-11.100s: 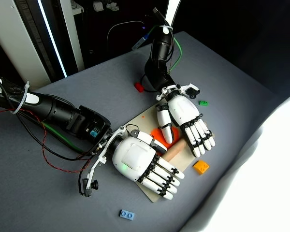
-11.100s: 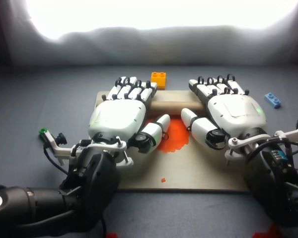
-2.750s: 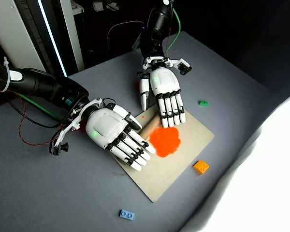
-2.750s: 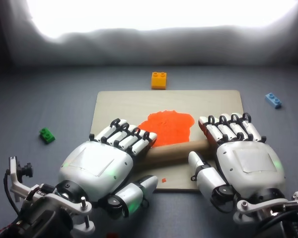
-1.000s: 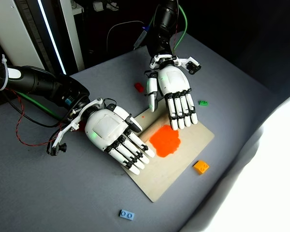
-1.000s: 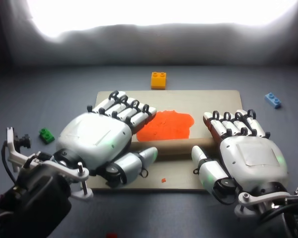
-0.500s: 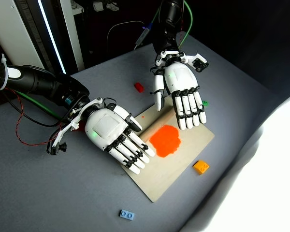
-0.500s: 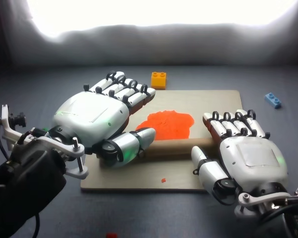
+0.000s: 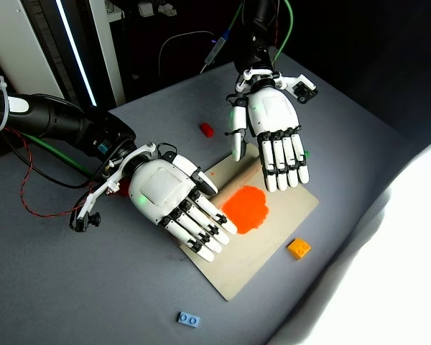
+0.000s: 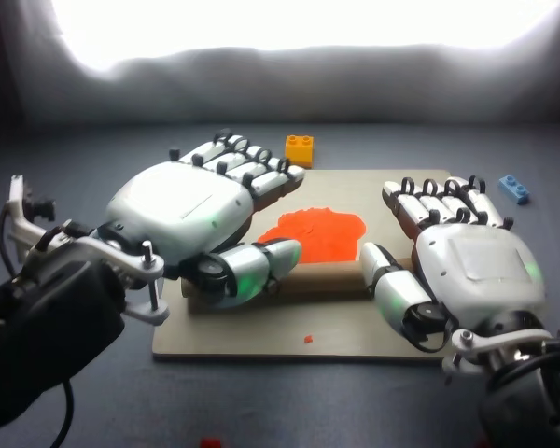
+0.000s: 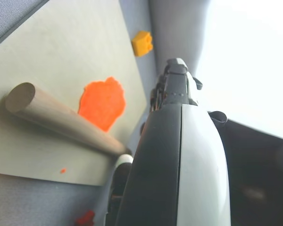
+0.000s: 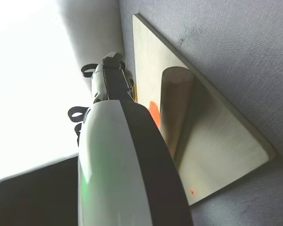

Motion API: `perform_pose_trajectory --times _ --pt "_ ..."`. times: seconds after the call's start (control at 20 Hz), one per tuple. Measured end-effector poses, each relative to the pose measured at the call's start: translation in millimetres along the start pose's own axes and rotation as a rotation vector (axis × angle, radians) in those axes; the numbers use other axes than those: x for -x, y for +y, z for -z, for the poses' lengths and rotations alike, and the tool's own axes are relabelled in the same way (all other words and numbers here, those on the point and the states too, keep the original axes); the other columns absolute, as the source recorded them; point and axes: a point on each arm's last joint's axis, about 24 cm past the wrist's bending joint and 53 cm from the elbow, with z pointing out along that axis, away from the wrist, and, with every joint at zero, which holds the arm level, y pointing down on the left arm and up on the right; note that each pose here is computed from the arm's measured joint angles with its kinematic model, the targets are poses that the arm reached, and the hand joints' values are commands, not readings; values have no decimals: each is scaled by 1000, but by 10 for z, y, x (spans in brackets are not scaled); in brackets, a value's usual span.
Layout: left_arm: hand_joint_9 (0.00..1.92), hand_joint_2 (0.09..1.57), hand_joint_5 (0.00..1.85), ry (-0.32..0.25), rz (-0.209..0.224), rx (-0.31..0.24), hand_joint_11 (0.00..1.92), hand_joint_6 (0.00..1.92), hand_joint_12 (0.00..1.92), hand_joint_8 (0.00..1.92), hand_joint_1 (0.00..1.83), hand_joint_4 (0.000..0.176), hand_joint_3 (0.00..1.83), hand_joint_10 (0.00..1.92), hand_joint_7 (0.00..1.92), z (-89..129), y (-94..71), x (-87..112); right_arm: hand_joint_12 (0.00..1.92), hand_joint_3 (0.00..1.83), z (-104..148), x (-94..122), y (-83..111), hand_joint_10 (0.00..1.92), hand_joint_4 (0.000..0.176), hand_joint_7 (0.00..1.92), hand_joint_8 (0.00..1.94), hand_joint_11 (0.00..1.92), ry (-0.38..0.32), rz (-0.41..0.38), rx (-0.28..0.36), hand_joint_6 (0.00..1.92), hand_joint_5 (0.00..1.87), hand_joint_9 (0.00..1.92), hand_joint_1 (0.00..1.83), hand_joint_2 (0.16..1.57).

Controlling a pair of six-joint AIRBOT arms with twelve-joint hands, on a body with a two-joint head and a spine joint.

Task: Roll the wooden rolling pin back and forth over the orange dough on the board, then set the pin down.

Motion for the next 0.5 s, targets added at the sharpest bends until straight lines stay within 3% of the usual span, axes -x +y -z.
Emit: perform_pose_trajectory --times 0.15,0.3,0.5 --pt "115 1522 174 14 -44 -45 0 2 118 1 0 0 0 2 207 -33 -168 123 359 65 -40 89 47 9 0 308 5 0 11 7 9 7 269 237 0 1571" --pt "121 1522 181 21 -51 -25 0 5 122 4 0 0 0 4 215 18 -129 228 321 68 -68 261 99 3 0 304 2 0 25 16 16 7 273 226 0 1571" --pt "125 1519 181 26 -75 -3 0 3 108 2 0 0 0 4 216 86 -89 488 306 73 -48 668 256 3 0 309 6 0 18 18 41 8 279 226 0 1571"
